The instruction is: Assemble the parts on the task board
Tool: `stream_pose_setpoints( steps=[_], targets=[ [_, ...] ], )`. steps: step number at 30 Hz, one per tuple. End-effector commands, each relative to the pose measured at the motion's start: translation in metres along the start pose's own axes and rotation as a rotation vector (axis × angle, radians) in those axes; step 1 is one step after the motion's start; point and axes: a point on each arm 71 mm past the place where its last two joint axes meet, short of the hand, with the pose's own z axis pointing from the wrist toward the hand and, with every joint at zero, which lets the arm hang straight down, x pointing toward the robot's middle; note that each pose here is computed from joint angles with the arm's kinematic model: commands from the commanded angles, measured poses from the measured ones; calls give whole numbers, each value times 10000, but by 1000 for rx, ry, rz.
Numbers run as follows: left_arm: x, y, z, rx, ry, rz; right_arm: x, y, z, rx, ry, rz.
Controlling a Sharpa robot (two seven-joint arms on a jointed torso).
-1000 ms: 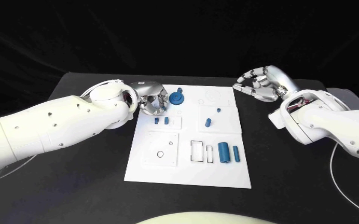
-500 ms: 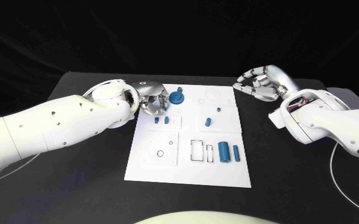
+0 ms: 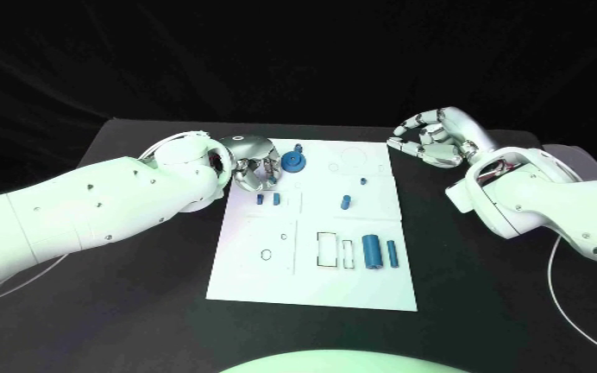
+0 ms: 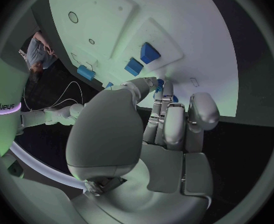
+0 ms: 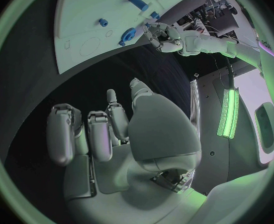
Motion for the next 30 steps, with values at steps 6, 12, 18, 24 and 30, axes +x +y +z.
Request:
stream_pose_setpoints(
  steps=[6,12,18,24,30],
  targets=[
    [31,4,-1,-1,25,-2,11,10,-4,-11,10,-5],
    [29,12,-6,-3,22,-5,10,9,-4,-11,10,-5],
    [27,19,-11,-5,19,-7,9,9,-4,-11,9,-5],
    [28,25,-16,-8,20,-9,9,9,-4,-10,9,-5],
    [24,40,-22,-14,16,-9,7,3,-5,-8,11,-6]
  ],
)
